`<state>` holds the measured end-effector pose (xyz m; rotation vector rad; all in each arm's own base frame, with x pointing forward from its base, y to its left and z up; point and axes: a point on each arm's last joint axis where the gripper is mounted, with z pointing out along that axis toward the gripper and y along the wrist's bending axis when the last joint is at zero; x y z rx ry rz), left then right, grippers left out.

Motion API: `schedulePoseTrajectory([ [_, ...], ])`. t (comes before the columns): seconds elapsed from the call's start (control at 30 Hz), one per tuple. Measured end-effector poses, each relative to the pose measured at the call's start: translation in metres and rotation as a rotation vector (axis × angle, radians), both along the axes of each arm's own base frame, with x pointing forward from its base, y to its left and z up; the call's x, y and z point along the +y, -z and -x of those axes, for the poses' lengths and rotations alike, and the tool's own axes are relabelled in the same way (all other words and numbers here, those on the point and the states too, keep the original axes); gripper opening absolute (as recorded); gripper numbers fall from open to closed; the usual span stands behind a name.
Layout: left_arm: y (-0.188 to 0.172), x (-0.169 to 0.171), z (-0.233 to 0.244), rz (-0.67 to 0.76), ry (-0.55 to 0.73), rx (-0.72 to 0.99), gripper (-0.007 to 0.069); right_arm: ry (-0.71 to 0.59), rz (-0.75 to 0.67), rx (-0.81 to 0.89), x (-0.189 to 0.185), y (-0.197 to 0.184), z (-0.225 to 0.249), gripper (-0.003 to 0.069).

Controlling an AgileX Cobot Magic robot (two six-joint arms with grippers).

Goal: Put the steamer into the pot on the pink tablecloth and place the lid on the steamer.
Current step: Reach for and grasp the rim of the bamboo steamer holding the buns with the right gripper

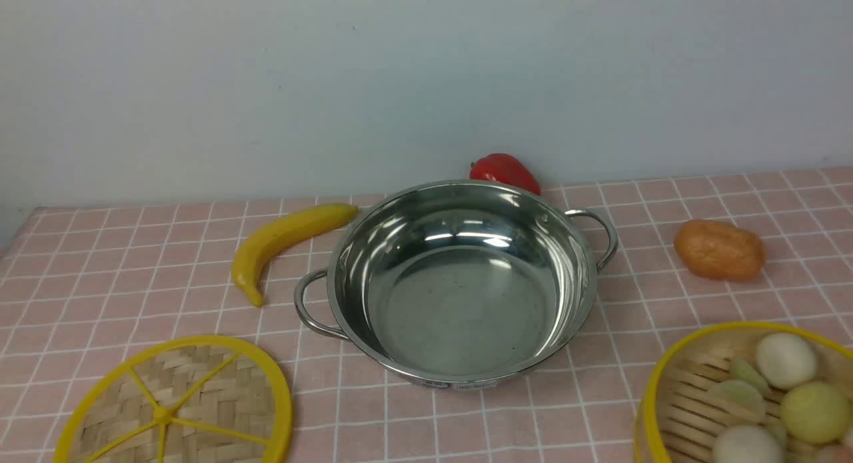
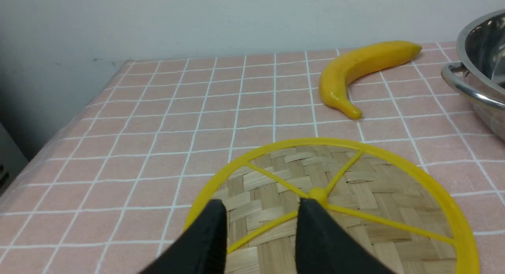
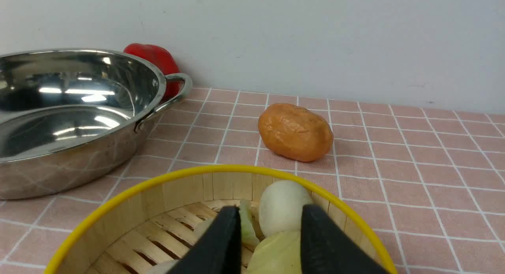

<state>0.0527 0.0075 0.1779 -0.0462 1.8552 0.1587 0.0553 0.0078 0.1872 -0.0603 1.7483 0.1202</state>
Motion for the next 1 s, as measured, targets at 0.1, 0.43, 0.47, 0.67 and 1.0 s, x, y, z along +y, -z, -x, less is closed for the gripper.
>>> schedulePoseTrajectory([
  [0.1, 0.0000, 0.0000, 0.0000, 0.000, 0.000, 0.000, 0.0243, 0.000, 0.000, 0.000, 0.0000, 0.0000, 0.0000, 0.0240],
  [0.43, 0.0000, 0.0000, 0.0000, 0.000, 0.000, 0.000, 0.0243, 0.000, 0.000, 0.000, 0.0000, 0.0000, 0.0000, 0.0240],
  [0.47, 0.0000, 0.0000, 0.0000, 0.000, 0.000, 0.000, 0.0243, 0.000, 0.000, 0.000, 0.0000, 0.0000, 0.0000, 0.0240],
  [0.67, 0.0000, 0.0000, 0.0000, 0.000, 0.000, 0.000, 0.0243, 0.000, 0.000, 0.000, 0.0000, 0.0000, 0.0000, 0.0240],
  [1.0, 0.0000, 0.0000, 0.0000, 0.000, 0.000, 0.000, 0.0243, 0.003, 0.065, -0.033, -0.0013, -0.0023, -0.0005, 0.0240],
])
